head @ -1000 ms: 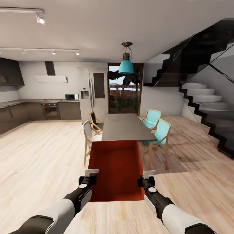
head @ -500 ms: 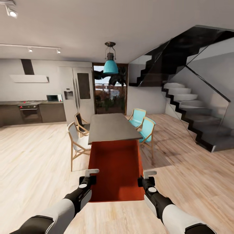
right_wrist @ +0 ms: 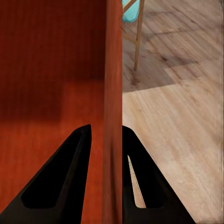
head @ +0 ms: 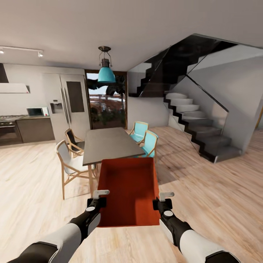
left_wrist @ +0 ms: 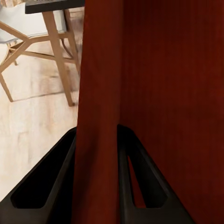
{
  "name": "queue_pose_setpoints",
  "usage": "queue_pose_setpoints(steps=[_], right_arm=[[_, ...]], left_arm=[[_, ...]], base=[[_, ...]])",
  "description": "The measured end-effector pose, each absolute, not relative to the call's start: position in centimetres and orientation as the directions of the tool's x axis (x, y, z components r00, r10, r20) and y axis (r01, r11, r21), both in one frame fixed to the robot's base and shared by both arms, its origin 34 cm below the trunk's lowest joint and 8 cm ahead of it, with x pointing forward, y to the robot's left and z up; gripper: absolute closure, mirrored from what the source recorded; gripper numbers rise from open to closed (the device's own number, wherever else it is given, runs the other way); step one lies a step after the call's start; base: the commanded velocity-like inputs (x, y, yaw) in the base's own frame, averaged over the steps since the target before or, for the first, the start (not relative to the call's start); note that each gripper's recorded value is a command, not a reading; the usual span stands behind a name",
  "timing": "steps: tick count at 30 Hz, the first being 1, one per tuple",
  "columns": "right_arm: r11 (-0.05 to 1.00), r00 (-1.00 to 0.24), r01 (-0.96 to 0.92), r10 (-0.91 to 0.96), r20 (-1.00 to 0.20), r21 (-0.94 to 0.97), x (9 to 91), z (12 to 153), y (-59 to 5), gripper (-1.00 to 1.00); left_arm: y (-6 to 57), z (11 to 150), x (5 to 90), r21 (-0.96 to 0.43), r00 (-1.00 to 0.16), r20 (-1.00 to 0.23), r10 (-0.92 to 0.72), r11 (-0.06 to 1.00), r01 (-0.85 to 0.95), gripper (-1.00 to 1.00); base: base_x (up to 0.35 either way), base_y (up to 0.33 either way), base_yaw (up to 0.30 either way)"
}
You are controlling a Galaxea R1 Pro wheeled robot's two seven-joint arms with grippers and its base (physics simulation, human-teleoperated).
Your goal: Move the two storage containers from the living room to the garage. In the garage, place one container on the floor and stack the other container on top of it (either order is fine).
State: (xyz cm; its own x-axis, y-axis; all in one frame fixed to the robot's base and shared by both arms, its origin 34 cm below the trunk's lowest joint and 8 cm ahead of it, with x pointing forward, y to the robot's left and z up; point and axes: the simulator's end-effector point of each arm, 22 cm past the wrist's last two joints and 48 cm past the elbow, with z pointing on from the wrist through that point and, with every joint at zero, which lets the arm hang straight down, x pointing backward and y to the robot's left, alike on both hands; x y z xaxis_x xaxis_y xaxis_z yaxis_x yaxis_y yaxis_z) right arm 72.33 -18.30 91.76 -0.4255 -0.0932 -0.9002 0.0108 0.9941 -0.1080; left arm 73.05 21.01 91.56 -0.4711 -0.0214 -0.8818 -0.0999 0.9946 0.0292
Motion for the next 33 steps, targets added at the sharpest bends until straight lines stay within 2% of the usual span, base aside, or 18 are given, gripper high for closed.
queue_pose_setpoints(steps=[33], right_arm=[[0.995,-0.428,0.004,-0.091,-0.899,-0.102,72.4,91.6,-19.2,1.00]], left_arm=[[20.1,91.5,72.9,0.034,-0.473,-0.881,-0.020,0.994,-0.107,1.00]], base=[[0.000,0.000,-0.295]])
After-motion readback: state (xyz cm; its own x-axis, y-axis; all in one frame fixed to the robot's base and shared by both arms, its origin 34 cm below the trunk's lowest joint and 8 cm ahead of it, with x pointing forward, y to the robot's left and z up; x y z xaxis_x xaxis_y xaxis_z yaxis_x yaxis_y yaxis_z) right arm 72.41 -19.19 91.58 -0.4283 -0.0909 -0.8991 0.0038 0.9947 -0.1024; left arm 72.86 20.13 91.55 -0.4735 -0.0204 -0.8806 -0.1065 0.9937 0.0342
